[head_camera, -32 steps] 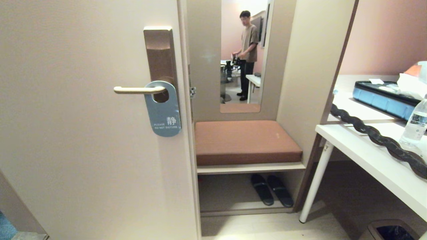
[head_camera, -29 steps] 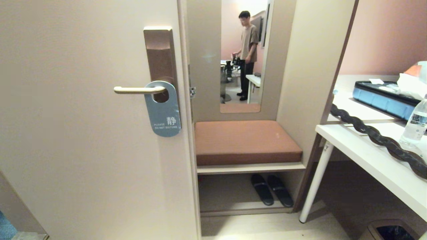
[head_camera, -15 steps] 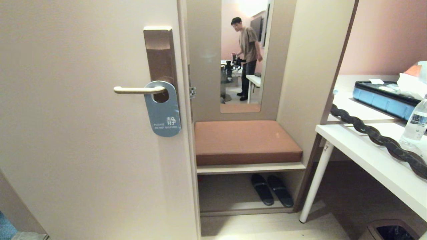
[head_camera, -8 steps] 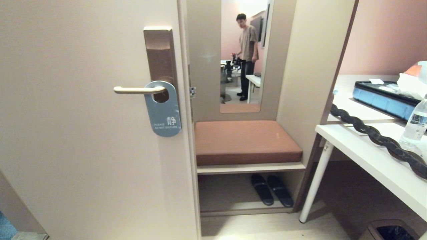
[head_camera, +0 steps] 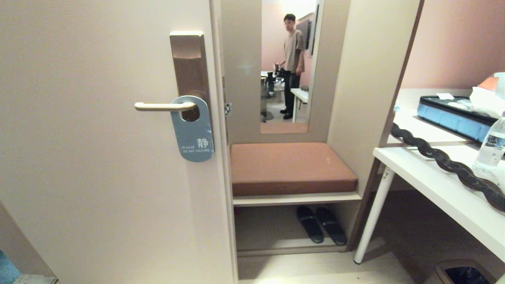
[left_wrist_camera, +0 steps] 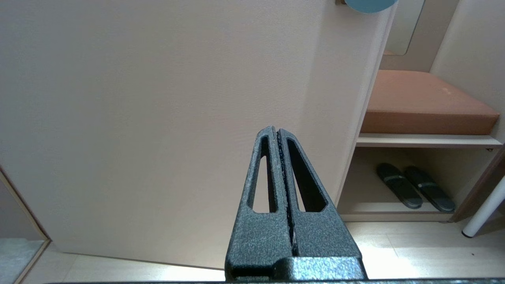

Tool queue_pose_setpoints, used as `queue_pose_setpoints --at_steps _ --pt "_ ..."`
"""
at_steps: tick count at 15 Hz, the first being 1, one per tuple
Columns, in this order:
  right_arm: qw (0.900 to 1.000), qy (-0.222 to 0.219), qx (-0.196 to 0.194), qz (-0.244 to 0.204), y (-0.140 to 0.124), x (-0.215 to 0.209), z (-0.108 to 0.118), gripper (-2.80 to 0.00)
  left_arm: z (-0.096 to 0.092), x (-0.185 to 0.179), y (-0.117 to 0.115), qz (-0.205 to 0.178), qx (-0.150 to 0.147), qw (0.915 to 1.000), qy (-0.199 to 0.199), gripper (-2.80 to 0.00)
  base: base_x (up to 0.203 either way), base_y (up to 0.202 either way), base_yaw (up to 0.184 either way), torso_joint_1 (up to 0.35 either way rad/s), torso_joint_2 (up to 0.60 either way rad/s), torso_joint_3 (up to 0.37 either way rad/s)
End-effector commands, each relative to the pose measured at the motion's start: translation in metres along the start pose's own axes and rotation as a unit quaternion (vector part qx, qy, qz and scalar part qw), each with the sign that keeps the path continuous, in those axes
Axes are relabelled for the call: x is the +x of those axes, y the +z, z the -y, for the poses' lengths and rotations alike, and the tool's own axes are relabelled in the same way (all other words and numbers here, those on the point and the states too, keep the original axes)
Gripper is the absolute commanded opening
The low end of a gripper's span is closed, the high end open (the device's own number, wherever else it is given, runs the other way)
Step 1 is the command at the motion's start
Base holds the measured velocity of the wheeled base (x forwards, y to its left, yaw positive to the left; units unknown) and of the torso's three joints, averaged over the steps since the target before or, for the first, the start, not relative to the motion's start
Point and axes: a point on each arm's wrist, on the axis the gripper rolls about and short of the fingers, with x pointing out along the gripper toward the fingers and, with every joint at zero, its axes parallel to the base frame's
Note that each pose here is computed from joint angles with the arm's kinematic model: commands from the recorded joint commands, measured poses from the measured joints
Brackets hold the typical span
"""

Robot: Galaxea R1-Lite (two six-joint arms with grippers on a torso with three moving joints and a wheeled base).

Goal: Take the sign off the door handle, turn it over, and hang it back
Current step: Take down the sign

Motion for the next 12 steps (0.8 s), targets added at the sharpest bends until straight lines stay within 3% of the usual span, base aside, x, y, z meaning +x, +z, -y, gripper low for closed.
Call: queue_pose_setpoints --at_steps 1,8,12 --pt "1.000 0.000 0.000 0.000 0.0000 0.0000 0.0000 -2.80 0.0000 0.0001 0.0002 0.000 -0.001 1.0000 0.001 -2.80 0.000 0.000 0.000 0.000 0.00 0.000" --pt "1.000 0.000 0.000 0.000 0.0000 0.0000 0.0000 -2.80 0.0000 0.0001 0.0002 0.000 -0.001 1.0000 0.001 -2.80 0.000 0.000 0.000 0.000 0.00 0.000" --pt "1.000 0.001 0.000 0.000 0.0000 0.0000 0.0000 -2.80 0.0000 0.0001 0.0002 0.000 -0.001 1.0000 0.001 -2.80 0.003 0.133 -0.005 0.005 0.00 0.001"
